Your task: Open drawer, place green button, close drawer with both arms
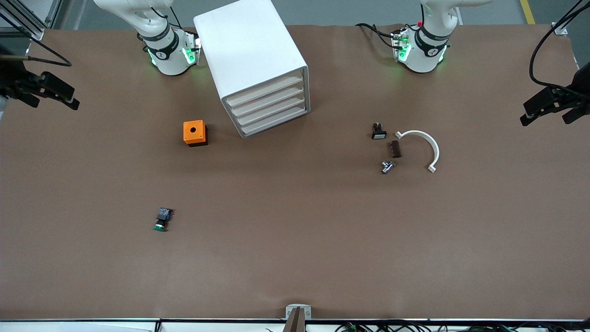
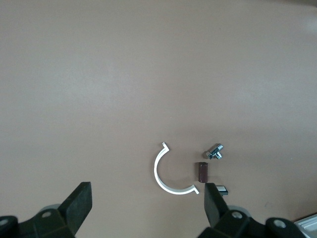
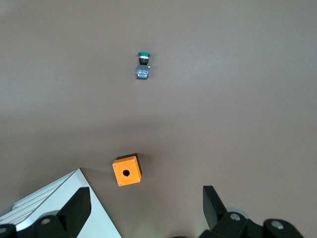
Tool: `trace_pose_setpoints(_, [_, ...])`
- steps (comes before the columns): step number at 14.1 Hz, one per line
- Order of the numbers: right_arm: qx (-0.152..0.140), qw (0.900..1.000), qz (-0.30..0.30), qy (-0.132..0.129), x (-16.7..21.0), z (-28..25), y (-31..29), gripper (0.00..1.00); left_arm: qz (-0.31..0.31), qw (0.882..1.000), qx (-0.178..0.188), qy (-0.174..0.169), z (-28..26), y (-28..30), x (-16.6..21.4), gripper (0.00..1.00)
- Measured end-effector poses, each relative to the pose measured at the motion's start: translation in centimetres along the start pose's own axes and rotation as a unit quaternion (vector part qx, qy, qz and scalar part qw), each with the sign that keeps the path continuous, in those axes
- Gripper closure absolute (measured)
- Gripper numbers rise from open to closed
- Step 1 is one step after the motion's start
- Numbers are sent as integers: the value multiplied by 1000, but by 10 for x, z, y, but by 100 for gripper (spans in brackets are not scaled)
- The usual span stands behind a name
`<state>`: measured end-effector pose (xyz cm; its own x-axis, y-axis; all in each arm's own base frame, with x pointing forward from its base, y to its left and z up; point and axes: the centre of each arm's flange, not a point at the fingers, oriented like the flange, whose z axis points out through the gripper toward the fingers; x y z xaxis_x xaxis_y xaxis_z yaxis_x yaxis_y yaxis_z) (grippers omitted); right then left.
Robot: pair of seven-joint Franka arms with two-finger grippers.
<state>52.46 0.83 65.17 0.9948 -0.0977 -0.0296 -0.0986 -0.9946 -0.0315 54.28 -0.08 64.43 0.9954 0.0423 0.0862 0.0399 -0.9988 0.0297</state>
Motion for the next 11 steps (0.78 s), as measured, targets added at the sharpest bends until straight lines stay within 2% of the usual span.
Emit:
trace_pose_setpoints(3, [-4, 1000, 2, -2, 15, 15, 1, 0, 0, 1000, 0, 0, 0, 0, 0, 0])
trace_pose_setpoints(7, [-26, 1000, -13, -3, 26, 27, 8, 0, -1, 1000, 0, -2, 2, -1, 1, 0])
trace_pose_setpoints(9, [-31, 999, -16, -12, 32, 36, 9, 0, -5, 1000, 4, -27, 15, -6, 2, 0])
trace_pose_setpoints(11, [-32, 999, -17, -25, 40, 51, 9, 0, -11, 997, 6, -74, 41, -8, 4, 0])
